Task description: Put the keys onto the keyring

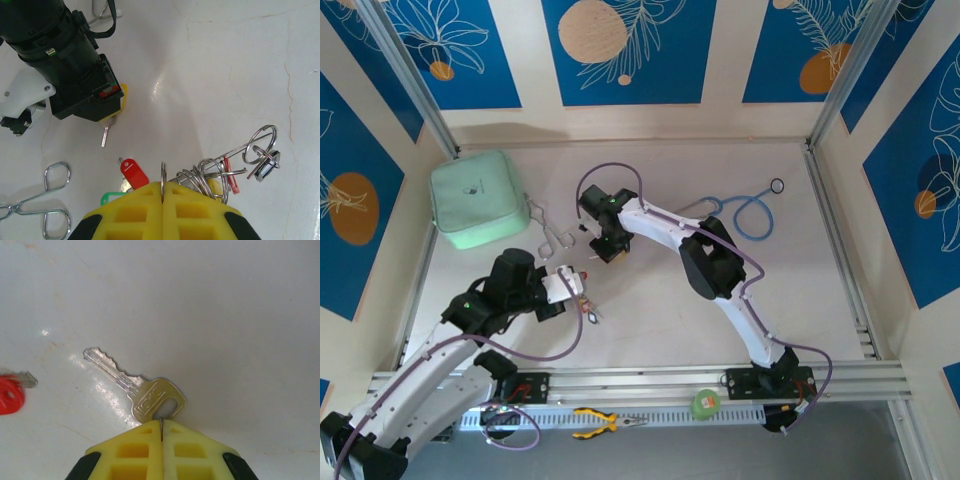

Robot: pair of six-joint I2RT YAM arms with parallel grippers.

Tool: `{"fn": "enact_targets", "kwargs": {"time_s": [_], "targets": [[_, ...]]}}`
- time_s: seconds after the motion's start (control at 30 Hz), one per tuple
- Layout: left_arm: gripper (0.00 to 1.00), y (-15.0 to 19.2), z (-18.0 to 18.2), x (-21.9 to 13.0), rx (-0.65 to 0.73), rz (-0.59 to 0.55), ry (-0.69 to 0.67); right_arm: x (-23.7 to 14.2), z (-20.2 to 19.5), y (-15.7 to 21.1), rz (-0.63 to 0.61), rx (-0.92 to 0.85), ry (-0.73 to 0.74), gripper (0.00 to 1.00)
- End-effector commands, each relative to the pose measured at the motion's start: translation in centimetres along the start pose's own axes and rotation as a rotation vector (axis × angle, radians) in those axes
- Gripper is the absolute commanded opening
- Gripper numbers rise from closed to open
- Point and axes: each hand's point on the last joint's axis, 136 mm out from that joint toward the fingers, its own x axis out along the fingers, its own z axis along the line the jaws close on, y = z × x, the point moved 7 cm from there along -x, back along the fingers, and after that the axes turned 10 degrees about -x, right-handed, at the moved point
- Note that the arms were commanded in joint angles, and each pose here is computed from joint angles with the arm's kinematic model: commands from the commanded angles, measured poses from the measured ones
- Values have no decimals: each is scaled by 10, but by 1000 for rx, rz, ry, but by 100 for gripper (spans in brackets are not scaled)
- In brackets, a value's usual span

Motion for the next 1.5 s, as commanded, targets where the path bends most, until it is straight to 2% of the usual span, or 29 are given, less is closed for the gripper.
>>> {"fn": "enact_targets", "kwargs": {"time_s": [0.0,0.2,0.37,0.5,0.63,0.8,0.97,1.23,1.47], "targets": [[0,-7,1,-3,20,-51,4,-13,5,-4,-24,-14,-7,0],[0,-14,1,1,50,-90,34,-52,3,21,-68,26,15,0],[0,-32,1,13,51,-166,131,-80,9,85,-36,127,16,0],[0,-44,-1,26,33,-193,225,-87,22,140,-4,227,11,0],[0,-53,-7,39,53,-226,297,-87,25,171,3,332,26,0],[0,-58,-14,49,78,-264,357,-74,24,176,-2,406,27,0],[0,-52,-14,58,94,-242,343,-58,20,166,2,409,27,0],[0,-42,-15,64,98,-215,325,-47,16,163,20,413,17,20],[0,-40,-16,64,99,-216,323,-53,14,165,19,419,17,28]]}}
